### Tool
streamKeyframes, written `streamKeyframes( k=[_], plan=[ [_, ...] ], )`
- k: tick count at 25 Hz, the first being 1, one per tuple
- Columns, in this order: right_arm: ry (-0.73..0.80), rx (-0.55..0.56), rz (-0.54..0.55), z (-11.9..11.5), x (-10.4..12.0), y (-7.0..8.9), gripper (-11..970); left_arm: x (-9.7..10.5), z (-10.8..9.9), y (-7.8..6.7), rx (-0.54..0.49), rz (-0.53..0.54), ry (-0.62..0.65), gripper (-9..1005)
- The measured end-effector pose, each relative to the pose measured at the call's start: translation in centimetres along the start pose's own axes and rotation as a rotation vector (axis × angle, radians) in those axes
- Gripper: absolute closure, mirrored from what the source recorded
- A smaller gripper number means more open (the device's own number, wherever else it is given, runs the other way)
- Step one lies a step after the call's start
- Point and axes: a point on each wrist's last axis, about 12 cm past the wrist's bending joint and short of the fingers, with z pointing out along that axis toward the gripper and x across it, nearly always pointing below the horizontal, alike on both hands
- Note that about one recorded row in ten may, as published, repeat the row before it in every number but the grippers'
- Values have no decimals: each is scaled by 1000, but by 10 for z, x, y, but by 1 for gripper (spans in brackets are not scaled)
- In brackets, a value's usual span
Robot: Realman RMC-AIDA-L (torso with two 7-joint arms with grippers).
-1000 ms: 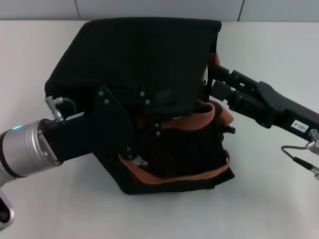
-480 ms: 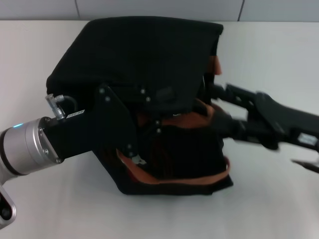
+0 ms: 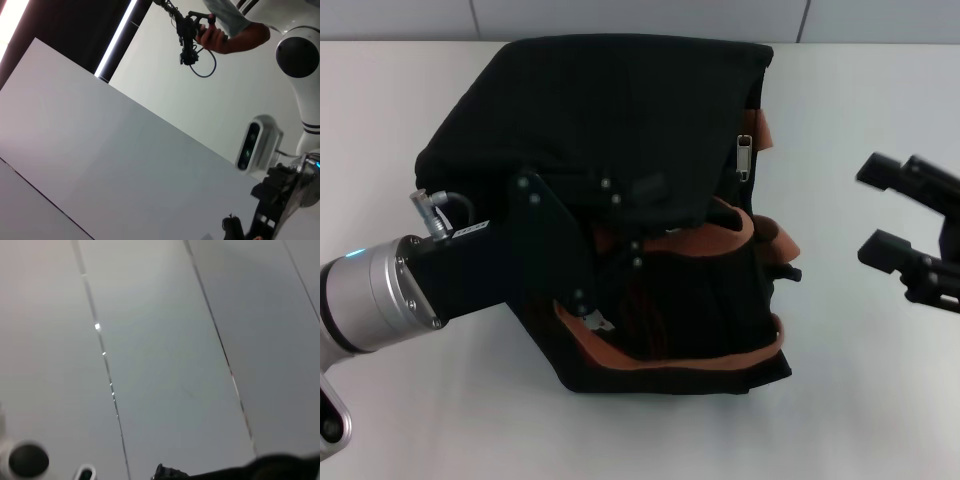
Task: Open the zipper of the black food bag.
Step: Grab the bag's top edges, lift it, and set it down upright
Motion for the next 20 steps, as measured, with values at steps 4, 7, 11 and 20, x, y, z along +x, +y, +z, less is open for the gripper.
streamKeyframes(
  k=[4,7,11,20],
  plan=[
    [-28,-6,-262,2,4,6,128,0,0,0,0,1,-1,816],
    [-76,4,-365,10,8,6,127,0,1,1,0,2,-1,816],
    [-74,-3,-375,27,12,-4,127,0,1,1,1,2,-2,816],
    [45,-64,-207,68,14,-33,127,1,2,1,4,0,-3,816]
  ],
)
